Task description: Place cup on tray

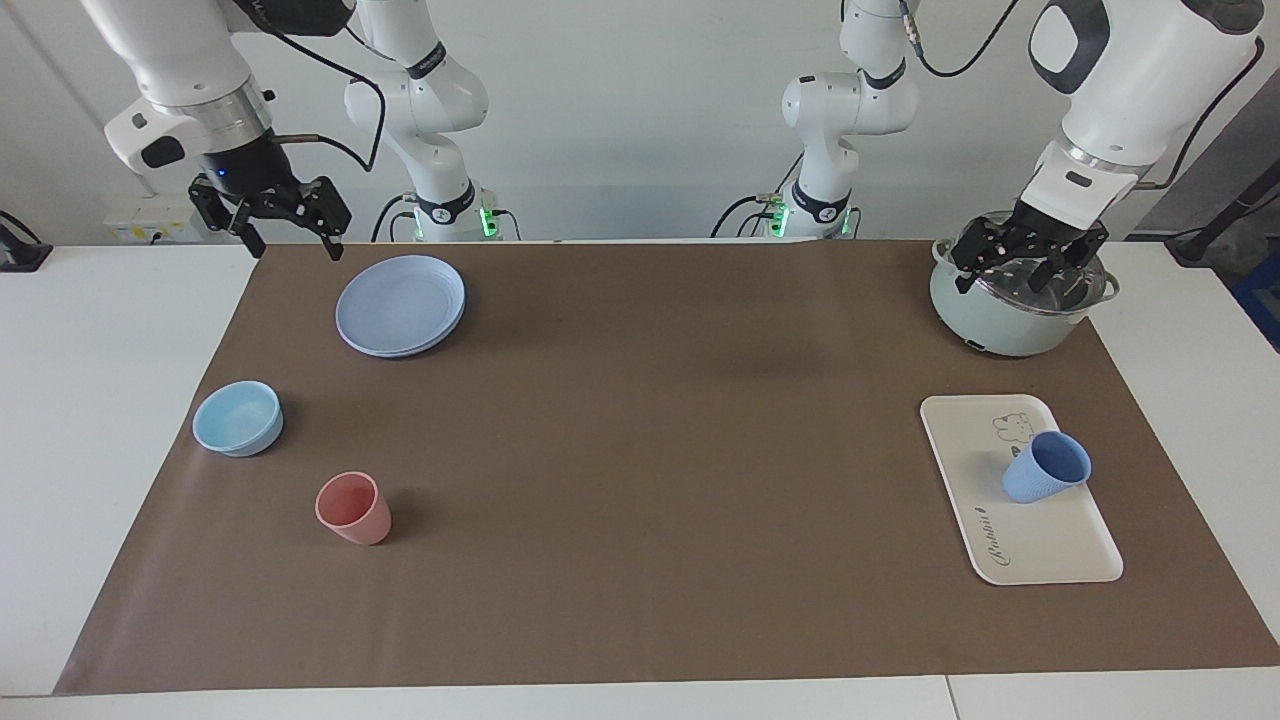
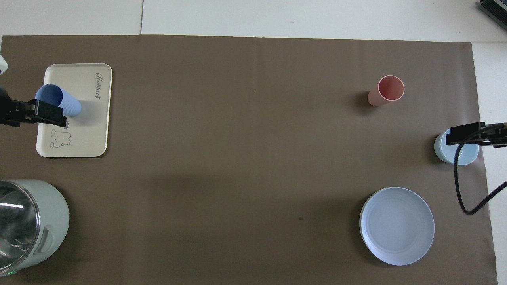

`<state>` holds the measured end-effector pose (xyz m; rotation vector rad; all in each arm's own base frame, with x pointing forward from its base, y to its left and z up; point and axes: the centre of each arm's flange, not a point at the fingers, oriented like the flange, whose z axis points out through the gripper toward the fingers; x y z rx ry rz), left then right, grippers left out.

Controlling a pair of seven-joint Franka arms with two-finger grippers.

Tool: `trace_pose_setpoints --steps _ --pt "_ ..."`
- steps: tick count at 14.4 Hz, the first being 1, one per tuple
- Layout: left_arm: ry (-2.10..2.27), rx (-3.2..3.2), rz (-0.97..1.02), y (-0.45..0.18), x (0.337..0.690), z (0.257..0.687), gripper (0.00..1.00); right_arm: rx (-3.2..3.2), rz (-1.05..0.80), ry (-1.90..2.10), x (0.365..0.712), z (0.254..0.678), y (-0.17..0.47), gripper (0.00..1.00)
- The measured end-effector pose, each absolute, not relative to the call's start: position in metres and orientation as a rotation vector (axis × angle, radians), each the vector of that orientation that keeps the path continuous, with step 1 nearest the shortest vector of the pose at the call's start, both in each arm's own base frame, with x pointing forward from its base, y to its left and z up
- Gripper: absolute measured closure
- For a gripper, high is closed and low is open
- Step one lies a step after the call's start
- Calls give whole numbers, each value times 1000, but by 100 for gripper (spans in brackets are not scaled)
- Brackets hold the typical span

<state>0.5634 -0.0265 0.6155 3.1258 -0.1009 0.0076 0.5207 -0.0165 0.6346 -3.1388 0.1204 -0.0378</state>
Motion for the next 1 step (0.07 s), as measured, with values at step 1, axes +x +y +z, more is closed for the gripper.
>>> trace_pose_setpoints --steps 1 --pt "-101 3126 8 -27 563 615 0 -3139 -38 120 521 635 -17 0"
